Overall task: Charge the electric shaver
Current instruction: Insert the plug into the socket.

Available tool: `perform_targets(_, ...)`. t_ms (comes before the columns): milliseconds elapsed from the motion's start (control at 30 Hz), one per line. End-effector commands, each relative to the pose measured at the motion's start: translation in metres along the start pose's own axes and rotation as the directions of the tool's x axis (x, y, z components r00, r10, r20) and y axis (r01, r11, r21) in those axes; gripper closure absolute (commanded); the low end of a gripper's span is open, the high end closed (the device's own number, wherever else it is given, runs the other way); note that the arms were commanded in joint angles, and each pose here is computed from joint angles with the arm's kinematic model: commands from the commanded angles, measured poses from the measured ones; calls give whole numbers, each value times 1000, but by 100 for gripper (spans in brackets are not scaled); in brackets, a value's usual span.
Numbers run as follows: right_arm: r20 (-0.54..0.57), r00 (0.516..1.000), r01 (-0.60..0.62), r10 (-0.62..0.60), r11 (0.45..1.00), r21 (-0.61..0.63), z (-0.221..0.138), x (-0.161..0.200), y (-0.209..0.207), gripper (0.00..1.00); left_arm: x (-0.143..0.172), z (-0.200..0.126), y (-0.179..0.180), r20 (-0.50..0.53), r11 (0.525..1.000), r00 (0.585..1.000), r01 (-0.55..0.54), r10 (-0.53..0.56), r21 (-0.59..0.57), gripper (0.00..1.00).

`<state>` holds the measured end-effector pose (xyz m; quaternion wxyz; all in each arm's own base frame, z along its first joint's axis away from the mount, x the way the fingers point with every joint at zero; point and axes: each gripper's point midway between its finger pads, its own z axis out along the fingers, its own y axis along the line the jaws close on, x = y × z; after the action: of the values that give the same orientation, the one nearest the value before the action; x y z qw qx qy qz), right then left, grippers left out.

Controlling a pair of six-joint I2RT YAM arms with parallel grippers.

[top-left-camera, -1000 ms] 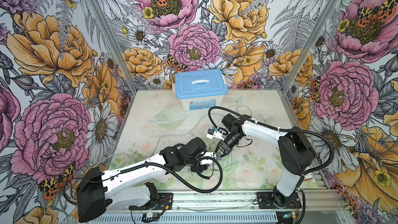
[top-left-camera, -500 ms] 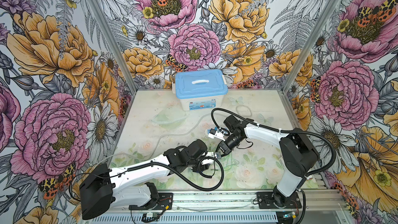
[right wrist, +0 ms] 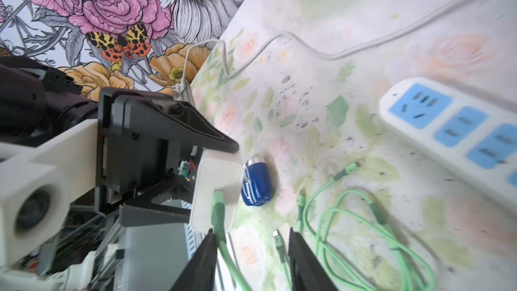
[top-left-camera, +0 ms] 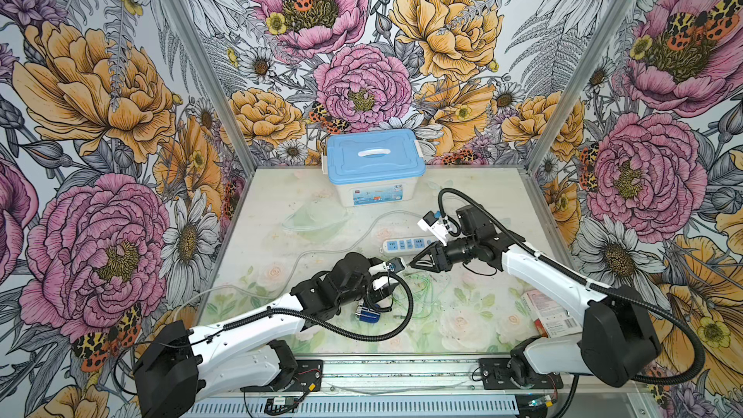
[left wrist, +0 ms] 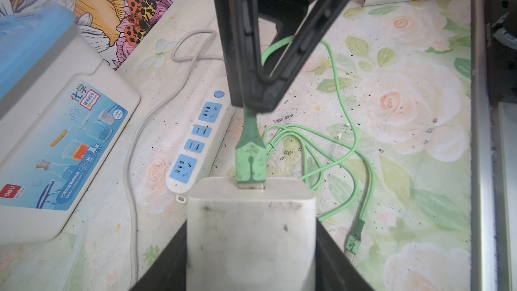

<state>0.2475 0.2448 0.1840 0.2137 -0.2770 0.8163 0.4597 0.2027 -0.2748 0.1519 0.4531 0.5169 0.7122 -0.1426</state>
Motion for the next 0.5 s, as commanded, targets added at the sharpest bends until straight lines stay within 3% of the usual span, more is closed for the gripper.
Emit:
perform_targets(0, 141, 990, -9, -20, 979, 204, -32, -24, -25, 51, -15, -4, 8, 81, 998, 995, 54, -52, -26, 100)
perform_targets(100, 187, 981, -9, -43, 963, 269, -47, -28, -24, 48, -10, 0, 21, 77, 993, 993, 93, -88, -67, 100)
perform_targets(233, 205, 978, -22, -48, 946, 324, -53, -18, -24, 47, -20, 0, 39, 147, 982, 980, 151, -134, -110, 100)
perform_targets(467, 148, 987, 28, -59, 979, 202, -21, -4, 16, 48, -34, 16, 50, 202, 978, 969, 171, -145, -116, 100)
